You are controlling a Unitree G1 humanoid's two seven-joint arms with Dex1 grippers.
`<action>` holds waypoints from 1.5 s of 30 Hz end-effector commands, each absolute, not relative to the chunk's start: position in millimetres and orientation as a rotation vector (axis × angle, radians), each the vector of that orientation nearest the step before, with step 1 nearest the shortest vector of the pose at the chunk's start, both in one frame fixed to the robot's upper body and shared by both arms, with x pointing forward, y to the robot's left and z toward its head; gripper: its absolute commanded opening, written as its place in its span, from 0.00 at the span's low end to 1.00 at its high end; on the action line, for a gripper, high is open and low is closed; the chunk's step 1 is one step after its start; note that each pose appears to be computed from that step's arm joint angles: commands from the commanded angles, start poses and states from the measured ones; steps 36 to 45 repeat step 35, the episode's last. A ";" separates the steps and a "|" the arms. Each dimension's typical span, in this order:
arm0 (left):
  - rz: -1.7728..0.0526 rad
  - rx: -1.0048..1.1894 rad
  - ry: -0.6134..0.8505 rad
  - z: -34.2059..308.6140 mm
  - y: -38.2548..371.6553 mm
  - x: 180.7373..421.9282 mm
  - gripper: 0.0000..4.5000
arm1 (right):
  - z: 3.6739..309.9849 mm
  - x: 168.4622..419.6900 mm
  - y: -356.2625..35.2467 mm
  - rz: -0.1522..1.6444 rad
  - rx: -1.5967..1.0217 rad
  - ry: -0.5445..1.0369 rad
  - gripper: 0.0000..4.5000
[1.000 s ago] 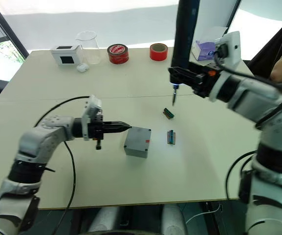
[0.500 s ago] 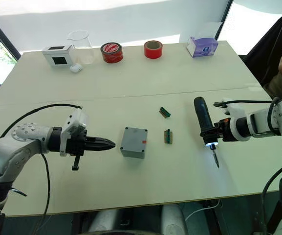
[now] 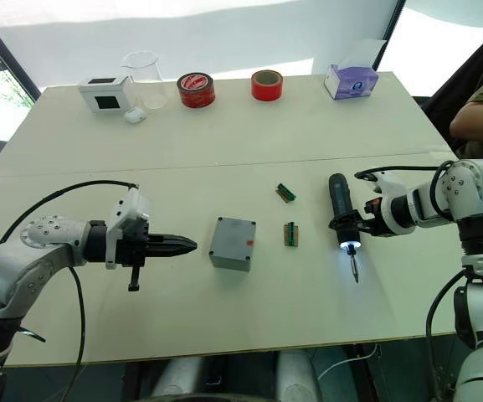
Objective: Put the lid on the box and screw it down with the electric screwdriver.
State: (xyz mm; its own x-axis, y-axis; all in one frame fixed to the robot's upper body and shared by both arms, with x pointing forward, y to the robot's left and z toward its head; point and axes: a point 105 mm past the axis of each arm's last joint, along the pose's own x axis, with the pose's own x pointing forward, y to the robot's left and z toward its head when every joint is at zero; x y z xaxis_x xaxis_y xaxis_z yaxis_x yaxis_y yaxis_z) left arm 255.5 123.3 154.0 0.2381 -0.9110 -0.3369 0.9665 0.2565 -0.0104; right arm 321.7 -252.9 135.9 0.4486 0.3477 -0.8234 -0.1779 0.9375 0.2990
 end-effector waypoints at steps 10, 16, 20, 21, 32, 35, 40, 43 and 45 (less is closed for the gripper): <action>-1.101 0.155 0.355 147.1 168.5 256.7 0.00 | 225.5 294.1 -220.9 0.692 -0.125 0.272 0.99; -1.103 0.081 0.420 141.4 164.3 226.6 0.00 | 199.3 237.5 -198.5 0.827 -0.157 0.253 0.99; -1.105 0.010 0.490 133.6 161.7 200.0 0.00 | 168.6 198.4 -175.9 0.895 0.006 0.326 0.99; -1.109 -0.004 0.517 129.3 161.7 192.2 0.00 | 161.1 191.7 -171.4 0.900 0.047 0.341 0.99; -1.071 -0.080 0.598 107.3 166.4 173.1 0.00 | 146.8 174.1 -155.1 0.960 0.090 0.418 0.99; -1.077 -0.078 0.600 106.8 165.8 172.6 0.00 | 148.0 178.1 -154.9 0.962 0.090 0.421 0.99; -1.077 -0.078 0.600 106.8 165.8 172.6 0.00 | 148.0 178.1 -154.9 0.962 0.090 0.421 0.99; -1.077 -0.078 0.600 106.8 165.8 172.6 0.00 | 148.0 178.1 -154.9 0.962 0.090 0.421 0.99; -1.077 -0.078 0.600 106.8 165.8 172.6 0.00 | 148.0 178.1 -154.9 0.962 0.090 0.421 0.99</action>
